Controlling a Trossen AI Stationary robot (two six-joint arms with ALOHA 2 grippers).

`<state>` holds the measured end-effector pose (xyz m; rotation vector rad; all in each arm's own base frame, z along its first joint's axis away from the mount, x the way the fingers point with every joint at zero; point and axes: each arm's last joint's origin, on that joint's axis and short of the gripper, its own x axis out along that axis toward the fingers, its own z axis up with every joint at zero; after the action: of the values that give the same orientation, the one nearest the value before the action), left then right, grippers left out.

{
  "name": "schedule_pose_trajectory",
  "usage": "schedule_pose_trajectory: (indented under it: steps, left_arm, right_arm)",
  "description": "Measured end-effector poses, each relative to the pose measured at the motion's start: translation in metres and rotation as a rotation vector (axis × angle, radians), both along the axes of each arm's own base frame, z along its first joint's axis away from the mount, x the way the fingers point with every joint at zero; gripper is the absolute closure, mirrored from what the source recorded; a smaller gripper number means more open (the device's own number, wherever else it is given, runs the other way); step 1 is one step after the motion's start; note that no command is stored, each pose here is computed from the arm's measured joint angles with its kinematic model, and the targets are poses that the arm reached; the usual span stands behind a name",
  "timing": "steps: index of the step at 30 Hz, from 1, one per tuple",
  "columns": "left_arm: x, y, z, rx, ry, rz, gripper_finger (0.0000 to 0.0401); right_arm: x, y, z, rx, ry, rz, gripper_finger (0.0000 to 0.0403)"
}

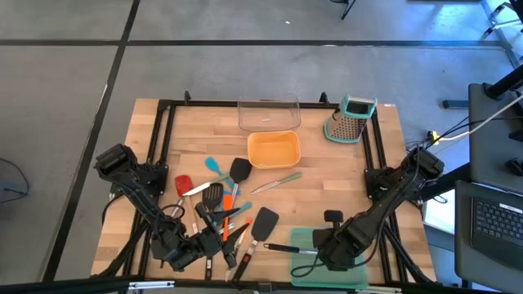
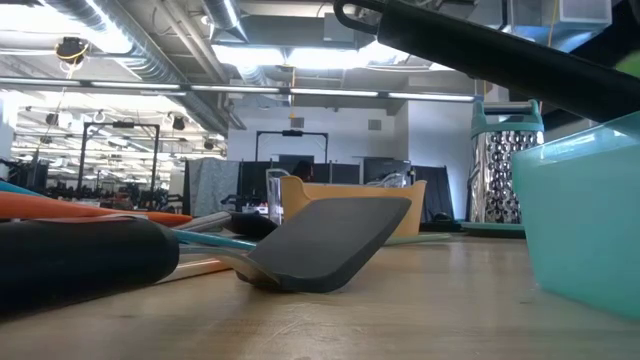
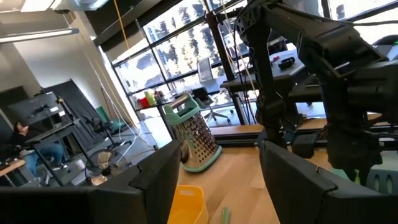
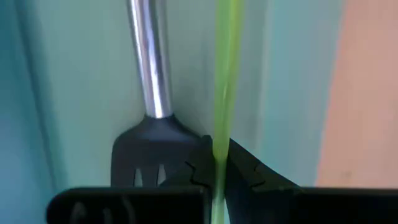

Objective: Pick & Place Kitchen Items
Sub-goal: Put the green silicone spatula into the green bin, then put the left green knife into the transparent bin

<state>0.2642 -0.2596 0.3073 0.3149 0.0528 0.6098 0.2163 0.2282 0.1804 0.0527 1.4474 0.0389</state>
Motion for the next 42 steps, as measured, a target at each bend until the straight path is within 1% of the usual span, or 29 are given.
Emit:
schedule_pose_trajectory:
  steps: [4, 12, 19, 21, 27, 31, 36, 42]
  left_arm:
    - [0.001, 0.0, -0.001, 0.013, 0.011, 0.002, 0.0187]
    - [0.003, 0.002, -0.001, 0.006, 0.004, 0.002, 0.0187]
    - [0.003, 0.002, -0.001, 0.006, 0.003, 0.0, 0.0187]
    - [0.003, 0.002, -0.001, 0.007, 0.004, 0.0, 0.0187]
    - [0.003, 0.002, -0.001, 0.006, 0.003, 0.0, 0.0187]
    - [0.003, 0.002, -0.001, 0.006, 0.004, 0.0, 0.0187]
    - [0.003, 0.002, -0.001, 0.011, 0.007, 0.0, 0.0187]
    - [0.004, 0.003, -0.001, 0.015, 0.01, 0.004, 0.0187]
  right_arm:
    - [-0.003, -0.003, -0.006, -0.008, 0.017, 0.002, 0.0389]
    - [-0.002, -0.003, -0.006, -0.034, -0.003, 0.067, 0.0389]
    - [-0.002, -0.004, -0.006, -0.061, -0.029, 0.066, 0.0389]
    - [-0.001, -0.004, -0.006, -0.067, -0.037, 0.047, 0.0379]
    - [-0.001, -0.004, -0.006, -0.072, -0.047, 0.017, 0.0329]
    - [-0.001, -0.004, -0.005, -0.07, -0.045, 0.01, 0.0312]
    - [0.003, -0.003, 0.009, -0.064, -0.008, 0.024, 0.0306]
    - [0.014, -0.005, 0.046, -0.106, -0.008, 0.055, 0.0305]
